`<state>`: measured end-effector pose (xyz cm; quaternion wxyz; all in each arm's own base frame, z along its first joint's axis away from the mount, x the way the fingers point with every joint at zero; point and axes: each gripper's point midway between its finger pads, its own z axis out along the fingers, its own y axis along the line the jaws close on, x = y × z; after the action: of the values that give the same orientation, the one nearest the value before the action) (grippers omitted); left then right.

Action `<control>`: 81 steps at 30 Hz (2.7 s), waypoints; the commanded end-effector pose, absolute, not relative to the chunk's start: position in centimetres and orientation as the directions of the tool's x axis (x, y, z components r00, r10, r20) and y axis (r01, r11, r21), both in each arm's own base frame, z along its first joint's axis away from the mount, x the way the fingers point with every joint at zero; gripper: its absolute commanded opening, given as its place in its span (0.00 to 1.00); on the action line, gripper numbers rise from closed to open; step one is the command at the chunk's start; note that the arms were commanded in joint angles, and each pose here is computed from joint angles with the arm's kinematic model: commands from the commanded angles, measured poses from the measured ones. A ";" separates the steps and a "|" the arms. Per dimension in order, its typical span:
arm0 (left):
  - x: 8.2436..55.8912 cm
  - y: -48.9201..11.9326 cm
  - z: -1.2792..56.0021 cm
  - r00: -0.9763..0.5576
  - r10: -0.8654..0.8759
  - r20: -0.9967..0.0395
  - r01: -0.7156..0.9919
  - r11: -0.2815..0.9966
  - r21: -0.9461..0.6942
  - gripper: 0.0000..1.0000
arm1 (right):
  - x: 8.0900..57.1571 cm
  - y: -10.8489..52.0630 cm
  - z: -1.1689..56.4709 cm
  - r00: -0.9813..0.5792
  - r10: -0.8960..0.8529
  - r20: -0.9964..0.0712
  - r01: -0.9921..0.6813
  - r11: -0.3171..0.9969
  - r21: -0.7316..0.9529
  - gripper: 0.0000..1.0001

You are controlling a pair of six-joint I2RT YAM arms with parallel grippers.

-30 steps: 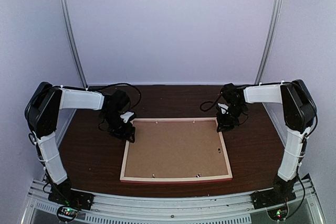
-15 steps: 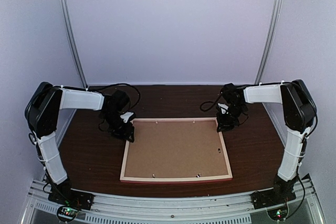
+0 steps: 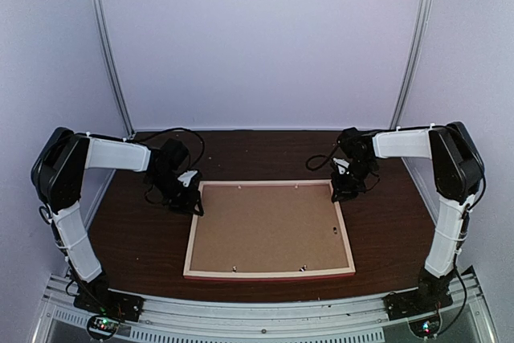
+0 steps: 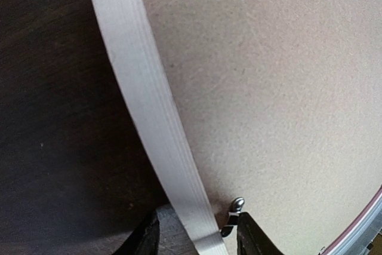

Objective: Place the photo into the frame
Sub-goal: Press the fastener onto the backboard.

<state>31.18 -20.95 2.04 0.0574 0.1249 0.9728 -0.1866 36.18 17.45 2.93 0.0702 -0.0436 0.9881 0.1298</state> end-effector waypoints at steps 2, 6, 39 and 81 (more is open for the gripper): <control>29.8 -19.6 -0.8 -0.978 0.192 -0.080 0.208 0.921 -0.329 0.44 | 35.6 17.2 2.1 -0.986 -0.096 -0.135 -0.127 0.961 0.246 0.11; 29.7 -19.4 -0.5 -0.975 0.208 -0.082 0.223 0.921 -0.320 0.44 | 35.5 17.2 2.0 -0.987 -0.095 -0.133 -0.125 0.961 0.246 0.11; 29.6 -17.3 1.8 -0.977 0.188 -0.104 0.206 0.957 -0.205 0.50 | 35.2 17.2 1.7 -0.988 -0.094 -0.125 -0.123 0.959 0.255 0.11; 27.7 -13.2 0.8 -0.972 0.237 -0.002 0.235 0.963 0.134 0.43 | 35.1 17.2 1.3 -0.988 -0.100 -0.117 -0.127 0.959 0.253 0.11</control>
<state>30.34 -19.55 2.57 0.0678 0.1334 0.9864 -0.0684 36.12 17.68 2.85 0.0745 -0.0438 0.9863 0.1403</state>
